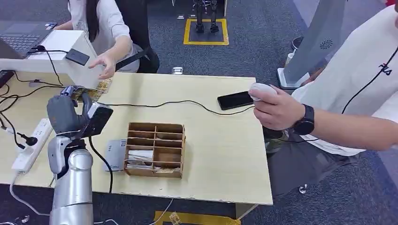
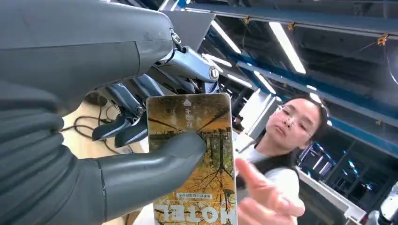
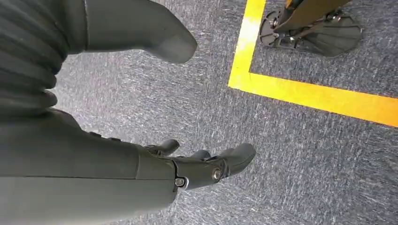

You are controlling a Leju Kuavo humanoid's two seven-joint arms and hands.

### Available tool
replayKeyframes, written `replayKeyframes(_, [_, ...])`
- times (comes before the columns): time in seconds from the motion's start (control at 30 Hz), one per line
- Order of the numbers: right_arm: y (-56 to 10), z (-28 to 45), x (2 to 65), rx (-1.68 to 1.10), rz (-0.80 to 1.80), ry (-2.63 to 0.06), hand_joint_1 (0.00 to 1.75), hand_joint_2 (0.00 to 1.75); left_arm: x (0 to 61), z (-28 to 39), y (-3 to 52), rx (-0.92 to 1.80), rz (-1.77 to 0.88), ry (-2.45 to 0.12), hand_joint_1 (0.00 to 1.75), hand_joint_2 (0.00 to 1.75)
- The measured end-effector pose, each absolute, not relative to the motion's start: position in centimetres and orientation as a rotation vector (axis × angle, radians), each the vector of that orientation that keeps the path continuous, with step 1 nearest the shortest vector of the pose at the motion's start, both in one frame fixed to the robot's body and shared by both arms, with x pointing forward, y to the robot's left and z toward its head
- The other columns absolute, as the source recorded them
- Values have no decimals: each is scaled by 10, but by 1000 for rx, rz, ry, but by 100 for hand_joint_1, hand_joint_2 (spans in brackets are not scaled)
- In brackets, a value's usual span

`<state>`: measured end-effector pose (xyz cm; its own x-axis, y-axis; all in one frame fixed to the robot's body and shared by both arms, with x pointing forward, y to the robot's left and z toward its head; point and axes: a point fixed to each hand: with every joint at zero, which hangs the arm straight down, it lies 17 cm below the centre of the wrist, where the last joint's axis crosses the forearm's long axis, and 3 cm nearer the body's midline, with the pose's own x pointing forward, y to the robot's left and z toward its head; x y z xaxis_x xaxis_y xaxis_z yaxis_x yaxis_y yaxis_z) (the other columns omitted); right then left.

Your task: Pass the card to the sensor for recognition and then transmit it.

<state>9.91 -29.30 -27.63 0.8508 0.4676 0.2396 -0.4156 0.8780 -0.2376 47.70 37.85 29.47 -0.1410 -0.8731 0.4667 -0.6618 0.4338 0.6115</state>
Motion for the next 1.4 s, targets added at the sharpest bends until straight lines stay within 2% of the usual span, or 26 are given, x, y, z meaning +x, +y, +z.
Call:
replayKeyframes(0.4, [-293, -277, 96, -181, 471, -279, 0, 175, 494, 312, 388, 1339, -336, -1865, 175, 175])
replayKeyframes(0.43, [-294, -277, 96, -182, 471, -281, 0, 175, 495, 313, 388, 1338, -338, -1866, 0, 175])
replayKeyframes(0.8, [-295, -277, 97, -188, 458, -278, 0, 175, 509, 304, 387, 1207, -281, -1819, 0, 175])
replayKeyframes(1.0, [-295, -278, 93, -185, 447, -260, 0, 175, 513, 297, 347, 887, -330, -1908, 0, 175])
replayKeyframes(1.1, [-296, -278, 92, -188, 426, -260, 0, 175, 503, 295, 312, 831, -478, -1971, 0, 175])
replayKeyframes(1.3, [-305, -278, 88, -207, 358, -261, 0, 175, 469, 267, 236, 876, -974, -2014, 0, 175])
replayKeyframes(1.4, [-311, -278, 89, -216, 338, -268, 0, 175, 451, 252, 200, 855, -1139, -2034, 0, 175])
